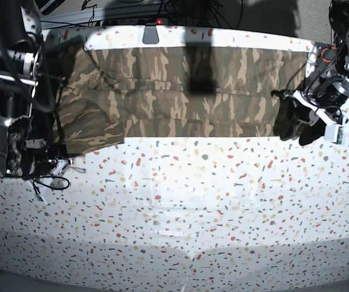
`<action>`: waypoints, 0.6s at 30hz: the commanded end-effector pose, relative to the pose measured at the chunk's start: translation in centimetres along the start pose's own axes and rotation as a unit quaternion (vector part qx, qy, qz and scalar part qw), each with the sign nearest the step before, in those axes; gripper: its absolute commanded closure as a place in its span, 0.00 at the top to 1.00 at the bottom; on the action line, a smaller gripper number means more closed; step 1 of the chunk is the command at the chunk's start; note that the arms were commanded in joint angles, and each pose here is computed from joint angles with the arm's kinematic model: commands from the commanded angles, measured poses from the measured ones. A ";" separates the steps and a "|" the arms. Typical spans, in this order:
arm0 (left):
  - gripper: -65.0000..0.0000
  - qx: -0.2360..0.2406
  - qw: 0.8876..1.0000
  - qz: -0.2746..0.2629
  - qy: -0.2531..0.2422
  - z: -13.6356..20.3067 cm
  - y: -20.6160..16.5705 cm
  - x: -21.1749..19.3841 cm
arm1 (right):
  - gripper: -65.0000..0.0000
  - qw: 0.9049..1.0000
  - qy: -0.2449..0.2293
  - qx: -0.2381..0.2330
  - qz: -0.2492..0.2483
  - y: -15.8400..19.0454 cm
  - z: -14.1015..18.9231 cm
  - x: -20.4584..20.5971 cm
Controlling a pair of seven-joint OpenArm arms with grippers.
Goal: Fold the T-shirt properly
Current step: 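Move the right gripper to the sleeve end and grasp it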
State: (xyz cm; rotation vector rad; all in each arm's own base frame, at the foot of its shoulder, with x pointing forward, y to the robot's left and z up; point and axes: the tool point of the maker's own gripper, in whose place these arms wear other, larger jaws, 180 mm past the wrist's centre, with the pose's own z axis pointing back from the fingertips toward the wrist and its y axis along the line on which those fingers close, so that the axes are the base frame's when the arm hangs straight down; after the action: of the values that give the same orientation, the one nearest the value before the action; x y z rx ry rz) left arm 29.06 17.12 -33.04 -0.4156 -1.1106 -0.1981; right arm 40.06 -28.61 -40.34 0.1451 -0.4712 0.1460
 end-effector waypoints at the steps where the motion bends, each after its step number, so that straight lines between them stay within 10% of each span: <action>1: 0.51 -0.005 1.000 -0.009 -0.026 0.2 0.0 1.6 | 0.00 0.999 -0.036 0.002 0.001 -0.6 1.7 3.0; 11: 0.51 -0.005 1.000 -0.009 -0.026 0.2 0.0 1.6 | 0.00 0.998 -0.047 0.042 -0.025 -0.5 3.5 4.3; 18: 0.51 0.001 1.000 -0.018 -0.019 0.1 0.2 1.4 | 0.00 0.983 -0.010 0.179 -0.050 4.8 4.9 3.6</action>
State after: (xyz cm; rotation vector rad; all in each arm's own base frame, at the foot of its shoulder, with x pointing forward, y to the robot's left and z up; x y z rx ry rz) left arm 29.00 17.23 -33.29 -0.3971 -1.1027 -0.2098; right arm 38.50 -23.75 -36.12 0.5281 -0.3772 0.1203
